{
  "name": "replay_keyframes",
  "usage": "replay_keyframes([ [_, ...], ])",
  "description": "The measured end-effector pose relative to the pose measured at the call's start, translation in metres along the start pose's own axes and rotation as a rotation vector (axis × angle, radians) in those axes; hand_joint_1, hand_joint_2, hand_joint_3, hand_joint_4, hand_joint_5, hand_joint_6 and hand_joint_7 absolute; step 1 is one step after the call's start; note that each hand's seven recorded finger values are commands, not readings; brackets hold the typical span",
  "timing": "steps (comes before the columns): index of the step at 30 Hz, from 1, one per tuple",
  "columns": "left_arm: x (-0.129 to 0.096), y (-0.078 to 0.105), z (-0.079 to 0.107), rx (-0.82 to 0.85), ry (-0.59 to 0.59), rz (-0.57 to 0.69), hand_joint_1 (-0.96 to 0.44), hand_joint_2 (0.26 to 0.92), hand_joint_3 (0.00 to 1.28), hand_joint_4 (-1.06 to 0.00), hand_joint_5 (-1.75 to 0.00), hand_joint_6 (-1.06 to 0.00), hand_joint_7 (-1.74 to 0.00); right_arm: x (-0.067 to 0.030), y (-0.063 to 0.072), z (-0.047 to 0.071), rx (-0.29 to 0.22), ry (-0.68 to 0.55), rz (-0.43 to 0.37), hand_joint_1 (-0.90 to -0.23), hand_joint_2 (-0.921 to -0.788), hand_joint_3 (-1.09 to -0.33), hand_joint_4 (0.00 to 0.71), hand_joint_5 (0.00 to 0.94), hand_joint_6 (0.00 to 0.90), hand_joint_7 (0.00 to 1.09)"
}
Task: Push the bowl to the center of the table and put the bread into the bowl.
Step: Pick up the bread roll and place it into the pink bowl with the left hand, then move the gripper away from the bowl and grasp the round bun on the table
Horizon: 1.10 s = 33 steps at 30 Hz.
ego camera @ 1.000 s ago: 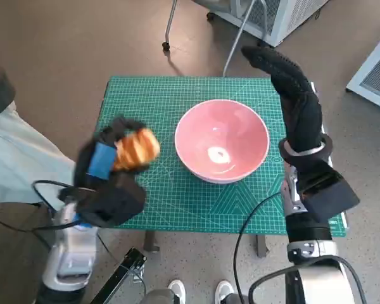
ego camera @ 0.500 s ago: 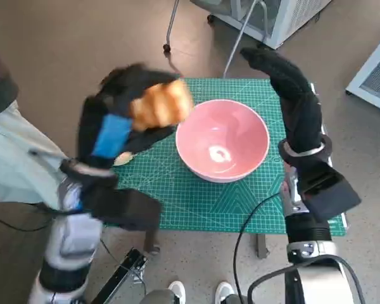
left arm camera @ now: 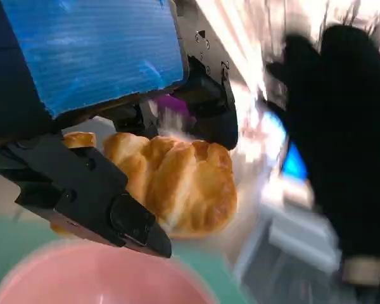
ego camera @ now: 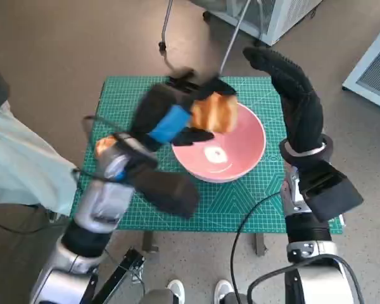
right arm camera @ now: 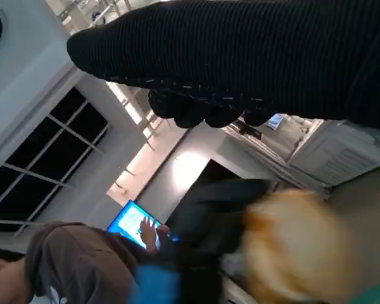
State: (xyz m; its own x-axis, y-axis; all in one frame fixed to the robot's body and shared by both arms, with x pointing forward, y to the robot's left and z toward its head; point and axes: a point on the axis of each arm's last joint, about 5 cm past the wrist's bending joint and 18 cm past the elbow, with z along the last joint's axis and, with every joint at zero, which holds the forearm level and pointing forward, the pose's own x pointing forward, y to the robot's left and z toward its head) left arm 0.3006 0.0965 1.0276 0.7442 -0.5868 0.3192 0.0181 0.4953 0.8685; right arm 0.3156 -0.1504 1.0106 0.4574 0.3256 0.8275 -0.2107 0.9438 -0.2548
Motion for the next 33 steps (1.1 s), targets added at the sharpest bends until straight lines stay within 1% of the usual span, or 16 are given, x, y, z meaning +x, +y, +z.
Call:
replay_keyframes([
  [2, 0.004, -0.005, -0.004, 0.005, 0.012, -0.044, 0.00, 0.920, 0.15, -0.60, -1.27, -0.54, -1.26, -0.0002, 0.000, 0.000, 0.000, 0.001, 0.000, -0.640, -0.921, -0.821, 0.266, 0.017, -0.001, 0.73],
  [3, 0.006, -0.007, -0.007, 0.005, 0.020, -0.068, 0.00, 0.920, 0.18, -0.56, -1.30, -0.50, -1.30, -0.0002, 0.000, 0.000, 0.000, 0.001, 0.001, -0.640, -0.921, -0.821, 0.266, 0.017, -0.001, 0.73],
  [4, 0.009, -0.008, -0.009, 0.004, 0.029, -0.100, 0.00, 0.921, 0.24, -0.48, -1.36, -0.44, -1.38, -0.0004, 0.000, 0.000, 0.000, 0.001, 0.001, -0.640, -0.921, -0.820, 0.266, 0.017, -0.001, 0.73],
  [5, 0.010, -0.009, -0.011, 0.005, 0.041, -0.135, -0.02, 0.897, 0.26, -0.33, -1.07, -0.30, -1.17, -0.0005, 0.000, 0.000, -0.001, 0.001, 0.001, -0.640, -0.921, -0.820, 0.266, 0.017, -0.001, 0.73],
  [6, 0.012, -0.010, -0.013, 0.001, 0.052, -0.173, -0.02, 0.892, 0.27, -0.29, -0.93, -0.27, -1.07, -0.0006, 0.000, 0.000, -0.001, 0.001, 0.001, -0.640, -0.921, -0.820, 0.266, 0.017, -0.001, 0.72],
  [7, 0.013, -0.010, -0.015, -0.006, 0.070, -0.227, -0.03, 0.883, 0.25, -0.19, -0.55, -0.17, -0.82, -0.0008, -0.001, 0.000, -0.002, 0.002, 0.000, -0.642, -0.921, -0.819, 0.266, 0.017, -0.001, 0.72],
  [8, 0.014, -0.010, -0.016, -0.011, 0.085, -0.266, -0.03, 0.882, 0.24, -0.17, -0.46, -0.14, -0.76, -0.0010, -0.001, 0.000, -0.002, 0.002, 0.000, -0.643, -0.921, -0.818, 0.266, 0.017, -0.001, 0.72],
  [9, 0.014, -0.010, -0.017, -0.016, 0.104, -0.312, -0.02, 0.859, 0.22, -0.11, -0.30, -0.09, -0.65, -0.0012, -0.001, 0.000, -0.004, 0.002, -0.001, -0.645, -0.921, -0.817, 0.266, 0.017, -0.001, 0.72],
  [10, 0.015, -0.009, -0.018, -0.020, 0.122, -0.354, -0.03, 0.844, 0.19, -0.08, -0.20, -0.06, -0.57, -0.0012, -0.002, 0.000, -0.005, 0.001, -0.001, -0.646, -0.921, -0.816, 0.267, 0.017, -0.001, 0.72],
  [12, 0.015, -0.009, -0.020, -0.030, 0.157, -0.437, -0.04, 0.827, 0.16, -0.05, -0.11, -0.04, -0.51, -0.0012, -0.002, 0.001, -0.007, 0.000, -0.003, -0.647, -0.921, -0.815, 0.267, 0.017, -0.001, 0.72],
  [15, 0.015, -0.005, -0.023, -0.053, 0.203, -0.550, -0.10, 0.813, 0.14, -0.03, -0.04, -0.03, -0.46, -0.0017, -0.004, 0.001, -0.011, -0.003, -0.008, -0.648, -0.921, -0.813, 0.267, 0.017, -0.001, 0.71],
  [18, 0.013, 0.000, -0.025, -0.066, 0.215, -0.576, -0.14, 0.813, 0.12, -0.03, -0.02, -0.03, -0.44, -0.0034, -0.005, 0.001, -0.014, -0.001, -0.016, -0.645, -0.921, -0.812, 0.268, 0.017, -0.001, 0.71],
  [22, 0.013, 0.006, -0.025, -0.094, 0.193, -0.546, -0.18, 0.818, 0.11, -0.04, -0.01, -0.03, -0.44, -0.0046, -0.006, 0.001, -0.016, 0.000, -0.023, -0.640, -0.921, -0.812, 0.268, 0.017, -0.001, 0.71],
  [26, 0.012, 0.014, -0.024, -0.129, 0.140, -0.510, -0.19, 0.824, 0.10, -0.05, -0.02, -0.04, -0.45, -0.0046, -0.005, 0.001, -0.015, -0.001, -0.025, -0.640, -0.921, -0.811, 0.269, 0.017, -0.001, 0.71],
  [30, 0.007, 0.026, -0.024, -0.151, 0.074, -0.455, -0.20, 0.833, 0.09, -0.07, -0.02, -0.06, -0.46, -0.0047, -0.005, 0.001, -0.014, -0.001, -0.025, -0.639, -0.921, -0.811, 0.269, 0.017, -0.001, 0.71],
  [33, 0.002, 0.038, -0.024, -0.157, 0.029, -0.404, -0.20, 0.840, 0.08, -0.11, -0.04, -0.09, -0.48, -0.0047, -0.005, 0.001, -0.014, -0.001, -0.026, -0.636, -0.921, -0.812, 0.268, 0.017, -0.001, 0.71],
])
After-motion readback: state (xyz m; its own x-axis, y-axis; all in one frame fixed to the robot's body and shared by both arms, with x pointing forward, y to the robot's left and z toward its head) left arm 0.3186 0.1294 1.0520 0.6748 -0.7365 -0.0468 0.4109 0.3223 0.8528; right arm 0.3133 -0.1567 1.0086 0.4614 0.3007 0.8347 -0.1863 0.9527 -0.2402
